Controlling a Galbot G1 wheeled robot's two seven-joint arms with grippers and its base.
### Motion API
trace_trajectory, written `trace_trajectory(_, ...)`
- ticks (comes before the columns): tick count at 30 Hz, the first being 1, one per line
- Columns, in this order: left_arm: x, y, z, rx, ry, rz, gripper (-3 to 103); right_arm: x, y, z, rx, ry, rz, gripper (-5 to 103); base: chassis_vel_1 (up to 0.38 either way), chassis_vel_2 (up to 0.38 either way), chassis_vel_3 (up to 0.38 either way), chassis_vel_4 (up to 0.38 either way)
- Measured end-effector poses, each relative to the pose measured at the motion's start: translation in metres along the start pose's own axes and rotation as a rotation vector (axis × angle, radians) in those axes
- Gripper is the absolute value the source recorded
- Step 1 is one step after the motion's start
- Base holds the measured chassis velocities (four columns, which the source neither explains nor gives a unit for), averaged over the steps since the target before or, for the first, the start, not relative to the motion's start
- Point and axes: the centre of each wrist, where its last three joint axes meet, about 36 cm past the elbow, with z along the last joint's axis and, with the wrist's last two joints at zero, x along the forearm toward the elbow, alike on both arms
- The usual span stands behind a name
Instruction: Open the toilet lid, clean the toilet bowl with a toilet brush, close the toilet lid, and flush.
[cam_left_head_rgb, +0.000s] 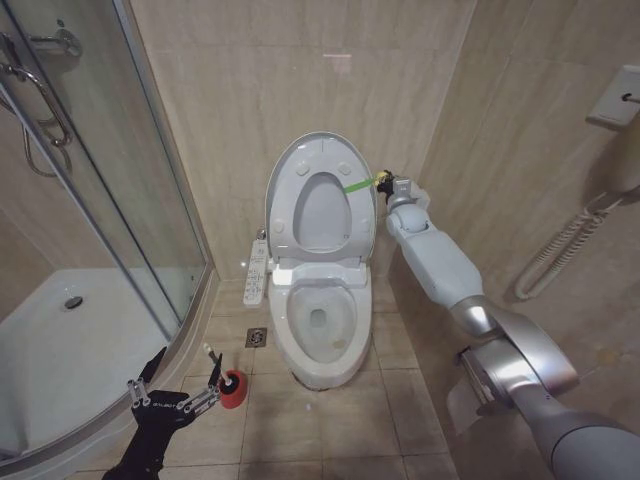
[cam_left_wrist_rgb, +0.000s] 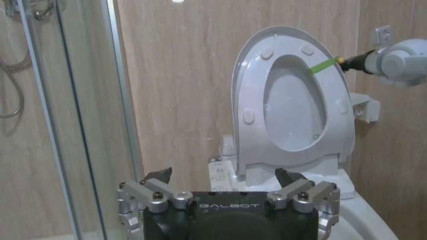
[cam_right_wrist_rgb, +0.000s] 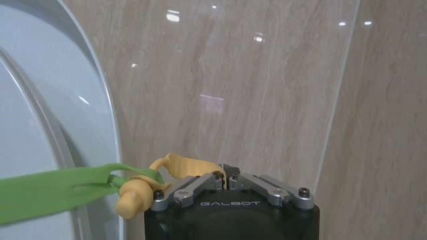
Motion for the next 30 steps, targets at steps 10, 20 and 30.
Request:
trace_trajectory(10,0.0,0.0,0.0,0.0,0.0,0.0,100,-0.004,0.005,-0.011,0.022,-0.02,-0.009,2,0.0,0.0,0.0,0.0)
trace_trajectory(20,0.0,0.0,0.0,0.0,0.0,0.0,100,0.011,-0.004,0.0,0.041,-0.024,-0.008,2,0.0,0.0,0.0,0.0)
trace_trajectory(30,0.0,0.0,0.0,0.0,0.0,0.0,100,0.022,-0.018,-0.001,0.062,-0.057,0.003,2,0.0,0.0,0.0,0.0)
